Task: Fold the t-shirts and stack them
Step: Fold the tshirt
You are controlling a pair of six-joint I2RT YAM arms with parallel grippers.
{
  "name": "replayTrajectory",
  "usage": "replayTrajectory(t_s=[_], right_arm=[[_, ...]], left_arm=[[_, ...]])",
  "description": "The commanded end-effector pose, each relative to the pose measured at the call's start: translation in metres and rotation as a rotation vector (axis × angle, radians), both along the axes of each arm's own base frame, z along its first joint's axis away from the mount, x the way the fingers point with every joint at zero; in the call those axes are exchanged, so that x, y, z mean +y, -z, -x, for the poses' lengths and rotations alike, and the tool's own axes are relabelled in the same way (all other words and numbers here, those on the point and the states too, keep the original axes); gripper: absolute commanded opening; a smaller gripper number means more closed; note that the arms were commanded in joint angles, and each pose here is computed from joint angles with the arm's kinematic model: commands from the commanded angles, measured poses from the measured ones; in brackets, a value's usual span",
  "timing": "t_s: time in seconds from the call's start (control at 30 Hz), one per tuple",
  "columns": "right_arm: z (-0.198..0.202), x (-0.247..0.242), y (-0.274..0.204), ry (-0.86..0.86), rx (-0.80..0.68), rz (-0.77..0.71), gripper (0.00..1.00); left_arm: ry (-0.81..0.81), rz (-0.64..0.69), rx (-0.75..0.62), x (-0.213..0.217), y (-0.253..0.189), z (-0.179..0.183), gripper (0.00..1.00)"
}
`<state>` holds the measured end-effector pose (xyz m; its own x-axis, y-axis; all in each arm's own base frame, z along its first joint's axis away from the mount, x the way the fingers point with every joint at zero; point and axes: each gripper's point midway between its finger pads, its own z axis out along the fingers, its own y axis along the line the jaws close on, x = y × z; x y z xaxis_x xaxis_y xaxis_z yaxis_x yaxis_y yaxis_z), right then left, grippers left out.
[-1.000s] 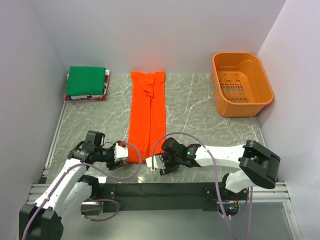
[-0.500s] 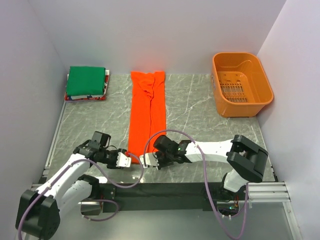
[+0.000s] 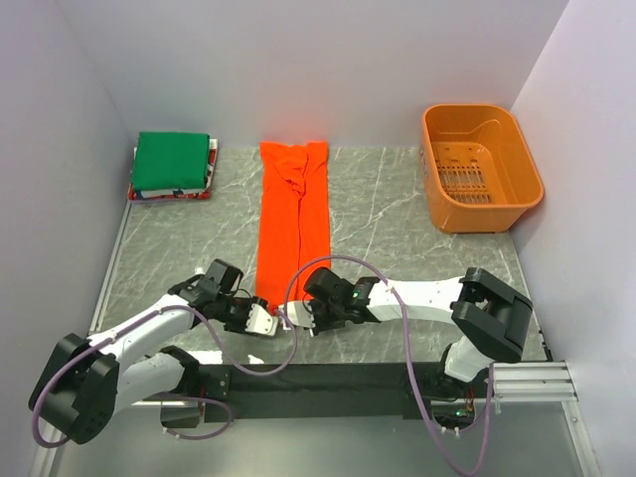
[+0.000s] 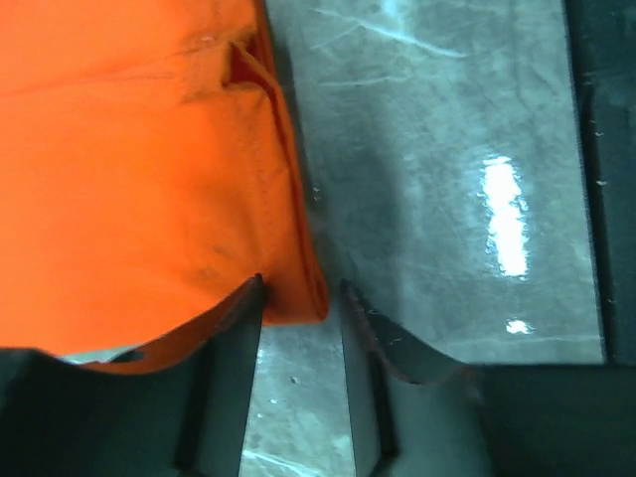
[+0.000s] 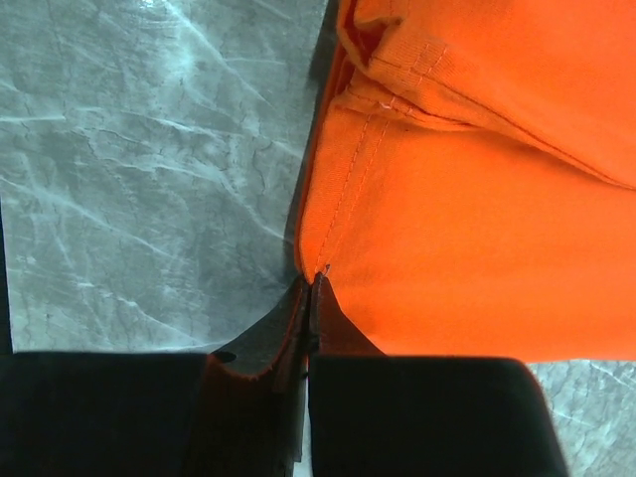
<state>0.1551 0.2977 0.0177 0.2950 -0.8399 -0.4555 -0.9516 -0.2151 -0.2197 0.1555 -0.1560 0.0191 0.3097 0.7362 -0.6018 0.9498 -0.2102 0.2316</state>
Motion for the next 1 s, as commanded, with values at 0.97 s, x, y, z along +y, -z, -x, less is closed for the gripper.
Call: replayTrajectory(t_s=[0.97], right_arm=[[-0.079,-0.008,-0.091,0.123,-0.048,-0.150,0.00]], left_arm=[[-0.051,0.135,-0.036,-0.027,-0.085,-0.054,0.01]])
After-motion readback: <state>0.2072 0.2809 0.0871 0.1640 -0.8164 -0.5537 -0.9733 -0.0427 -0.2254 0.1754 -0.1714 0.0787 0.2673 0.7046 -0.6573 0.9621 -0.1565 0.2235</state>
